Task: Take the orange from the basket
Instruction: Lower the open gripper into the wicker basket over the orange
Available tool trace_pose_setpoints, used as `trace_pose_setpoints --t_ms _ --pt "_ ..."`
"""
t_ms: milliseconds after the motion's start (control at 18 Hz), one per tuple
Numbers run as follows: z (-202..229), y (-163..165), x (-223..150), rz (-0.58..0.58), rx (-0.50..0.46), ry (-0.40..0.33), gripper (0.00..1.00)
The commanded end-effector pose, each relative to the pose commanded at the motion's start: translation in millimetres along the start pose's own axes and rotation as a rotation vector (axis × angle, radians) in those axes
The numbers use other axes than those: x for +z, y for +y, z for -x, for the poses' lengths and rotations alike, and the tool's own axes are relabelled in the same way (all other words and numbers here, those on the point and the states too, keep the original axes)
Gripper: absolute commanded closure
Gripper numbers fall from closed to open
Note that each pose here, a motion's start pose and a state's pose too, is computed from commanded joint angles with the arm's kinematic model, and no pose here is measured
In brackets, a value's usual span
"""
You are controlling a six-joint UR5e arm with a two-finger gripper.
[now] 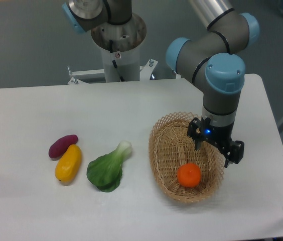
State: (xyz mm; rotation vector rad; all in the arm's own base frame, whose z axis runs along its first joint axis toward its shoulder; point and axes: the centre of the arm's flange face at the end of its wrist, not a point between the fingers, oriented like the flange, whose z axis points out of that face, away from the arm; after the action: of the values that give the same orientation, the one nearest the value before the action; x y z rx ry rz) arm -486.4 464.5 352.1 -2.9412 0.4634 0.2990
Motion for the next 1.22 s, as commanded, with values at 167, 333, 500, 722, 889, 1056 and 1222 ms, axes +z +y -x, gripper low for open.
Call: trace_pose_setpoints --t_ms 167,333,500,722,889,1056,1222 --pt "-1.9 -0.5 1.1 0.000 0.000 0.000 0.00" --pt "-3.9 -5.3 2.1 -0.005 -0.015 -0.003 0.00" --pt "-5.7 -6.7 4.6 -0.005 -0.041 -0.001 0.00" --pt "-8.7 -15.0 15.4 -0.009 -0.117 0.006 0.00" --pt "-11.1 -19.4 23.7 -0.015 -0.111 -0.001 0.00" --pt "-17.6 -20.0 36.6 -0.008 -0.154 0.022 0.00" --pt "-20.7 -22.6 50.3 -0.001 -0.174 0.043 0.00"
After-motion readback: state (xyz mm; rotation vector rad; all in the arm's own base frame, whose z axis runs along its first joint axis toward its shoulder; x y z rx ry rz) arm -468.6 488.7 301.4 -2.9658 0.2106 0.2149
